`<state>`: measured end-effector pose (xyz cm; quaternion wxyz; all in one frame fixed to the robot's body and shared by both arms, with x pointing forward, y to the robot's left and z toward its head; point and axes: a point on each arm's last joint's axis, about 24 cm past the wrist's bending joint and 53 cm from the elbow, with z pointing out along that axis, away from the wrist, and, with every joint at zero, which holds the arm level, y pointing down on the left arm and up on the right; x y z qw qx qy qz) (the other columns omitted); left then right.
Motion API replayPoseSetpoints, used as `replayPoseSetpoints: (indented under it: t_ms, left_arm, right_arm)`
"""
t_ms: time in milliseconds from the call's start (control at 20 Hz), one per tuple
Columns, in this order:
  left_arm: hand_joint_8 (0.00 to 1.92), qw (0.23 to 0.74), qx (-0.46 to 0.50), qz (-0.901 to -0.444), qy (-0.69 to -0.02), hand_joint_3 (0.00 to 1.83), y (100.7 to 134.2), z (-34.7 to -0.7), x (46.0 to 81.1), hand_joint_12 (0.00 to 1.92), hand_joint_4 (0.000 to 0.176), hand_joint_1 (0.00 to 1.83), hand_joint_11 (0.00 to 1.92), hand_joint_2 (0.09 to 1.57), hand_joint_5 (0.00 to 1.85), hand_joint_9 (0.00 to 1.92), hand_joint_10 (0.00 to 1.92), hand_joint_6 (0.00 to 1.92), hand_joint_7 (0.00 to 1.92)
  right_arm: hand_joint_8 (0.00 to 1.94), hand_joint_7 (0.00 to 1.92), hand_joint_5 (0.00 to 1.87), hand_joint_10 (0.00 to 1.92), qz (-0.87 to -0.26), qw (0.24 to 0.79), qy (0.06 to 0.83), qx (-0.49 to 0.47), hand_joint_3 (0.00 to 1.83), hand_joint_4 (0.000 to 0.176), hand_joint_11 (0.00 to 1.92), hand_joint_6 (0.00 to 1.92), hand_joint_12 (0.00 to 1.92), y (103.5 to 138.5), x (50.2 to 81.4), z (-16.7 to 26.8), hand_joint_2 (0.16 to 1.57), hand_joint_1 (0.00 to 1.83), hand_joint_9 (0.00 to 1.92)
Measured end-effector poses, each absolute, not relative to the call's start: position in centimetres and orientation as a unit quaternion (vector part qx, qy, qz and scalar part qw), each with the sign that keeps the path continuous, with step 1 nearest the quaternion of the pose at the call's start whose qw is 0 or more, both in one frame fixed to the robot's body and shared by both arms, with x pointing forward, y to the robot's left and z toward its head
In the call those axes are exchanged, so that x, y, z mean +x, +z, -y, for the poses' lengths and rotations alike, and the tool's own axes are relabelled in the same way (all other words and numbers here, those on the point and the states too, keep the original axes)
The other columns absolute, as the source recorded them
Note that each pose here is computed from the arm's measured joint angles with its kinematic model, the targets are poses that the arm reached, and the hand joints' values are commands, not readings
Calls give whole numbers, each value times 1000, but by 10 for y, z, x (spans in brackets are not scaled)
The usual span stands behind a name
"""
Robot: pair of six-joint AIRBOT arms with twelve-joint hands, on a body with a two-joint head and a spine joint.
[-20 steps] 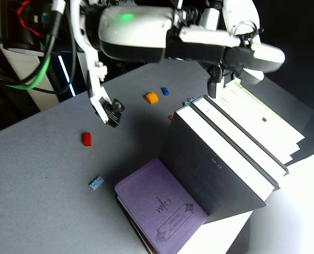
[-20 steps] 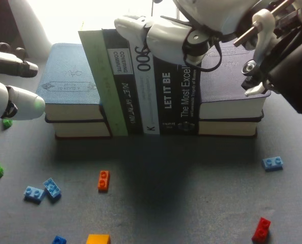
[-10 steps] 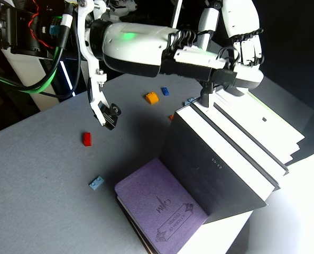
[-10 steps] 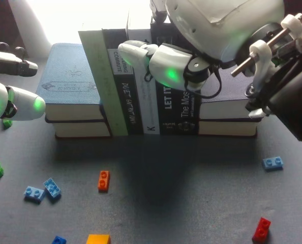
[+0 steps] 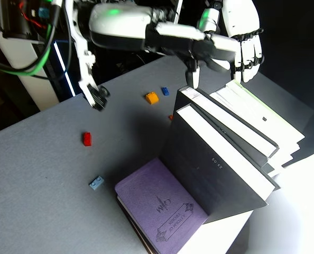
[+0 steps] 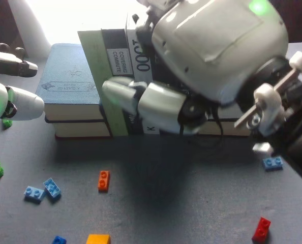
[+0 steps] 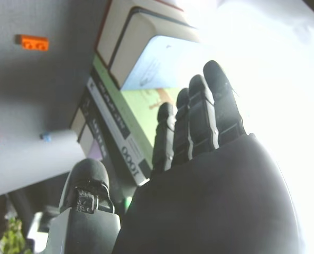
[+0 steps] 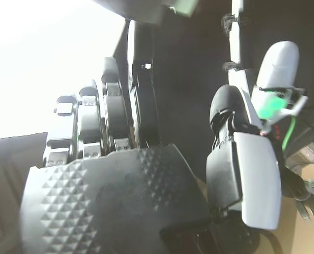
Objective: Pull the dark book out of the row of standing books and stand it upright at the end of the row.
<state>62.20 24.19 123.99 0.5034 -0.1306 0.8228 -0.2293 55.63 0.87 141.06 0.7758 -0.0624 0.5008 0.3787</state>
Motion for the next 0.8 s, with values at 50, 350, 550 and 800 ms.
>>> replayPoseSetpoints:
  t_ms: [50,350,550,800]
  left_arm:
    - [4,503,-131,-823,-229,0,1240,-242,622,491,50,0,0,1264,134,129,2,4,116]
    - [0,503,-131,-823,-229,2,1240,-242,622,494,49,0,4,1267,126,136,1,0,111]
    - [1,503,-131,-823,-229,0,1240,-242,622,537,50,0,0,1243,129,135,1,1,125]
    - [1,503,-131,-823,-230,3,1240,-242,622,472,52,0,0,1282,140,118,0,2,103]
  right_arm:
    - [13,387,806,9,-506,772,380,-61,1,0,0,615,198,1408,554,-9,1155,0,129]
    - [9,396,814,13,-501,778,376,-57,1,0,0,603,147,1418,560,-4,1156,0,129]
    - [0,325,749,2,-485,794,363,-45,0,0,0,625,13,1431,575,6,1140,0,87]
    - [0,384,817,6,-491,794,355,-44,0,0,0,559,119,1425,579,7,1151,0,116]
